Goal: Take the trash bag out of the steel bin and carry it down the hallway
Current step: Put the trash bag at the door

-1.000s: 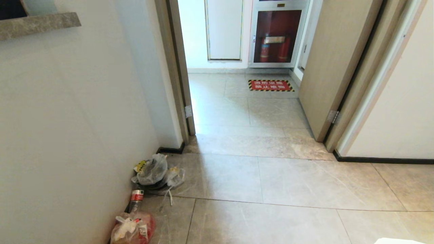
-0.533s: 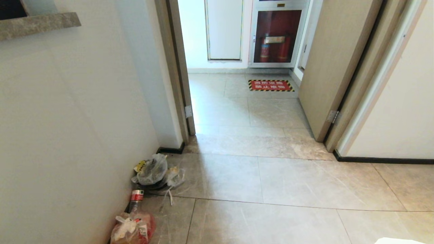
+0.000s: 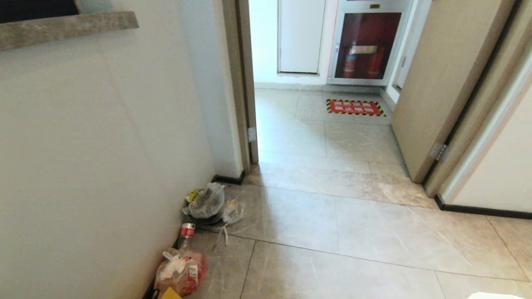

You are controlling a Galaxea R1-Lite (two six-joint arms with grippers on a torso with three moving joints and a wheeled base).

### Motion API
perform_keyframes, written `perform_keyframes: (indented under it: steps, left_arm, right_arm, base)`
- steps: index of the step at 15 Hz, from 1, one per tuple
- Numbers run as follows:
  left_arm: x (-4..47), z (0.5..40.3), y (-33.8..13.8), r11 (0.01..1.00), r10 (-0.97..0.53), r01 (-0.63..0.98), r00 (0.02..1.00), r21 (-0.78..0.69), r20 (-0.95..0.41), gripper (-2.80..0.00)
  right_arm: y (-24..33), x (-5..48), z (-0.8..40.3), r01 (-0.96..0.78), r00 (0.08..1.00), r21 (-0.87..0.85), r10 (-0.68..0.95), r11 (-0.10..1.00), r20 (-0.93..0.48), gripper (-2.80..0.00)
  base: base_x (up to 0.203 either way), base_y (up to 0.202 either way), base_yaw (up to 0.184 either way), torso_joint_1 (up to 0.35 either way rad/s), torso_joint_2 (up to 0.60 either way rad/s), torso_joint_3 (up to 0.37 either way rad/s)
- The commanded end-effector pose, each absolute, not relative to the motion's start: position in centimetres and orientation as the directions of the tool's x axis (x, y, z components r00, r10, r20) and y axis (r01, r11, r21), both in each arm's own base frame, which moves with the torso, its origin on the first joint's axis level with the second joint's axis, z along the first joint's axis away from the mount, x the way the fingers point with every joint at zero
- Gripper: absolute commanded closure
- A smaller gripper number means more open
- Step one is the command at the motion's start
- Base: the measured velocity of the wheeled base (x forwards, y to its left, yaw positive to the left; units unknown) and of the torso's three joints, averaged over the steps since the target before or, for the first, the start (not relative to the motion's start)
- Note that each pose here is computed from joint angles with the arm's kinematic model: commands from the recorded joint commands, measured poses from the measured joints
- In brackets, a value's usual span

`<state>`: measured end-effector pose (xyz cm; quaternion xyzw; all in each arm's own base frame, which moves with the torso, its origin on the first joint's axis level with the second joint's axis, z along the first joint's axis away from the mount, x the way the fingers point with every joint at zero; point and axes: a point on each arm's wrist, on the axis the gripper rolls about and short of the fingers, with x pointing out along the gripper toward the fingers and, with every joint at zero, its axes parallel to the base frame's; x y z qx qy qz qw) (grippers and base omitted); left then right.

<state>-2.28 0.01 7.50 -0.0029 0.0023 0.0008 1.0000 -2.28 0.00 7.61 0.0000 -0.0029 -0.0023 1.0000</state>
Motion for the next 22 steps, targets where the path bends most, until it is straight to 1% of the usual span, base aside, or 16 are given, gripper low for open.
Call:
perform_keyframes:
  steps: [1,6,9,22]
  left_arm:
    - [-2.28,7.50,0.01,1.000,0.003,-0.003,1.000,-0.006,-0.005,0.00]
    - [-2.28,7.50,0.01,1.000,0.003,-0.003,1.000,-0.006,-0.005,0.00]
    - [-2.28,7.50,0.01,1.000,0.003,-0.003,1.000,-0.006,-0.005,0.00]
    - [-2.28,7.50,0.01,1.000,0.003,-0.003,1.000,-0.006,-0.005,0.00]
  right_arm:
    - [0.00,-2.28,7.61,0.003,1.000,0.000,-0.003,1.000,0.006,0.00]
    - [0.00,-2.28,7.61,0.003,1.000,-0.002,-0.003,1.000,0.006,0.00]
    - [0.00,-2.28,7.61,0.003,1.000,-0.002,-0.003,1.000,0.006,0.00]
    - [0.00,-2.28,7.61,0.003,1.000,0.000,-0.003,1.000,0.006,0.00]
  base:
    - [-0.001,-0.007,0.174,0.001,0.00,0.006]
    - [0.000,-0.008,0.169,0.002,0.00,0.006]
    - [0.000,-0.006,0.123,0.002,0.00,0.004]
    - [0.000,0.000,0.000,0.000,0.00,0.000]
